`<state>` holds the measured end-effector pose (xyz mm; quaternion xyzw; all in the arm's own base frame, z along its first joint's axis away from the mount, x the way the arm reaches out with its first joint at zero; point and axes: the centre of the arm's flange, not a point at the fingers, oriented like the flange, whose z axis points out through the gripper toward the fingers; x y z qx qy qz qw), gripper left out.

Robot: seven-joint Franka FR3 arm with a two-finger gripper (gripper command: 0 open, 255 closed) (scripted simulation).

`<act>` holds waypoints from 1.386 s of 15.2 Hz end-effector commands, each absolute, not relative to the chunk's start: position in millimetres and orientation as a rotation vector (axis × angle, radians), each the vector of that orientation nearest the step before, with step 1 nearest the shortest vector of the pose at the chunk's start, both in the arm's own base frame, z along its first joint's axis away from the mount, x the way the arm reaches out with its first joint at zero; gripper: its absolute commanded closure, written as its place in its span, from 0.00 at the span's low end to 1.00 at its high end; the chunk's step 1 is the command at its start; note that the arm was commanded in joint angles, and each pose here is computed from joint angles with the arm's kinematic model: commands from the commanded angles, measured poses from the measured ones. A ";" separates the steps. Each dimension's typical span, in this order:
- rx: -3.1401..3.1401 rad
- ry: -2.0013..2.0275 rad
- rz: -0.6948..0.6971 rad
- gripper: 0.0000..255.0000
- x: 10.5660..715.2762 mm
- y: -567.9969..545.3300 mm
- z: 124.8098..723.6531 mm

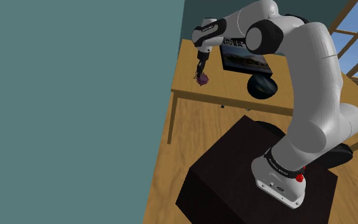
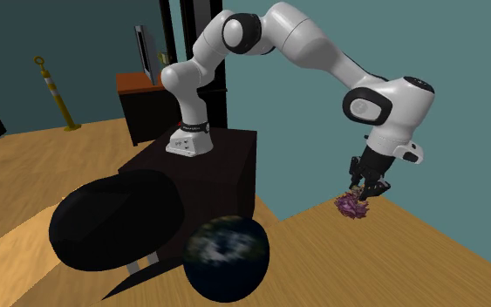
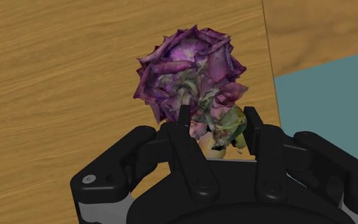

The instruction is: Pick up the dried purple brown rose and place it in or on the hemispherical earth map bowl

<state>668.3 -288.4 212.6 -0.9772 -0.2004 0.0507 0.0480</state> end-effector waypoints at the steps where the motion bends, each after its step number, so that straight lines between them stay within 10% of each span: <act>1: -2.980 -0.611 0.155 1.00 667.8 -288.0 223.4; 21: -2.980 -0.611 0.155 1.00 667.8 -288.0 329.1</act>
